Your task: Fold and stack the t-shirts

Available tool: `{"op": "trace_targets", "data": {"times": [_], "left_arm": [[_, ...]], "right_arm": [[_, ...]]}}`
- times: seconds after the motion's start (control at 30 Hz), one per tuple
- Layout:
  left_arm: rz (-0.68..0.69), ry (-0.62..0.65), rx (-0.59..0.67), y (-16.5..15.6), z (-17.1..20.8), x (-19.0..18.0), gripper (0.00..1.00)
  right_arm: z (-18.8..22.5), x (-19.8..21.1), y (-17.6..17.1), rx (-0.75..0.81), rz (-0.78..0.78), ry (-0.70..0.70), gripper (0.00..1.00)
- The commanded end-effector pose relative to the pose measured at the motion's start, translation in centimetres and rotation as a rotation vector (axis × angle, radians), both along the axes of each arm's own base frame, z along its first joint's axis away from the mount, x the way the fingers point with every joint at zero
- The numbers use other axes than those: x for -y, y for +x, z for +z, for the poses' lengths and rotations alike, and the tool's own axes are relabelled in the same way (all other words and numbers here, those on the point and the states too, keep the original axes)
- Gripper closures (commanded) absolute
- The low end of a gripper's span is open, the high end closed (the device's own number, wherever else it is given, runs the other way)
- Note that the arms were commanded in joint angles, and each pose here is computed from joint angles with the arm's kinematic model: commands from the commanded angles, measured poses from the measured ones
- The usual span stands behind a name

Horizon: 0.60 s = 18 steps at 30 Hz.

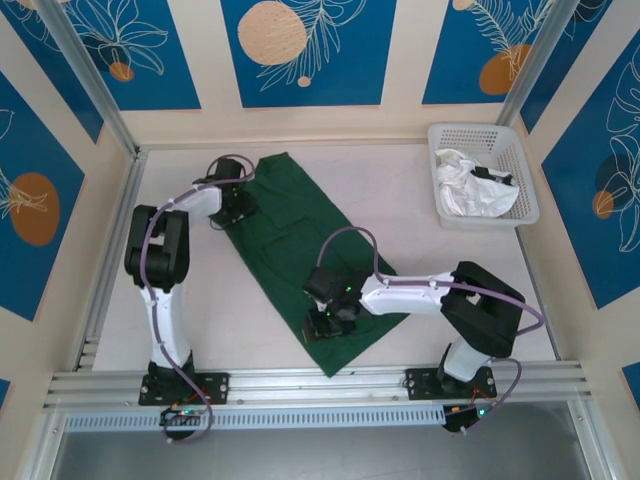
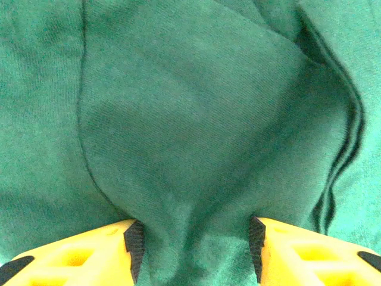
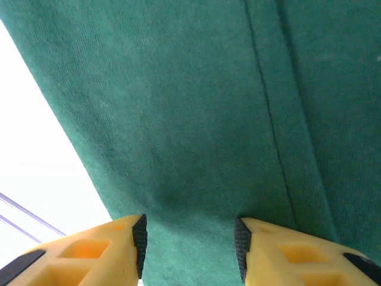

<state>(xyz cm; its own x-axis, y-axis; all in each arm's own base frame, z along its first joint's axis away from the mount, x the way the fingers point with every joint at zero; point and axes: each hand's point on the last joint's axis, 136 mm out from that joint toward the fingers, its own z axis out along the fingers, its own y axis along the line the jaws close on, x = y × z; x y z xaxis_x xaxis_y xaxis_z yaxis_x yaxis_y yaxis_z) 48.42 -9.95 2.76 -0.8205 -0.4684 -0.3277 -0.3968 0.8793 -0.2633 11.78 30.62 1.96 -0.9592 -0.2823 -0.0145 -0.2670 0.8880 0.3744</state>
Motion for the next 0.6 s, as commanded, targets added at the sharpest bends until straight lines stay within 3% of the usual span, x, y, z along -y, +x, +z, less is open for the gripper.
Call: {"op": "trace_targets", "data": {"times": [0.0,0.37,0.57], "left_arm": [[-0.085,-0.026,-0.077,0.4,-3.3,2.6,0.48],[-0.287,-0.089,-0.038,6.2,-4.9,11.7,0.45],[-0.373,-0.099,0.045,9.9,-2.6,13.9,0.43]], "right_arm": [[-1.9,-0.3,-0.6,-0.066,-0.062,-0.049,0.54],[-3.3,-4.7,0.5,-0.185,-0.265,0.001,0.52],[-4.0,-8.3,1.5,-0.237,-0.337,0.034,0.51]]}}
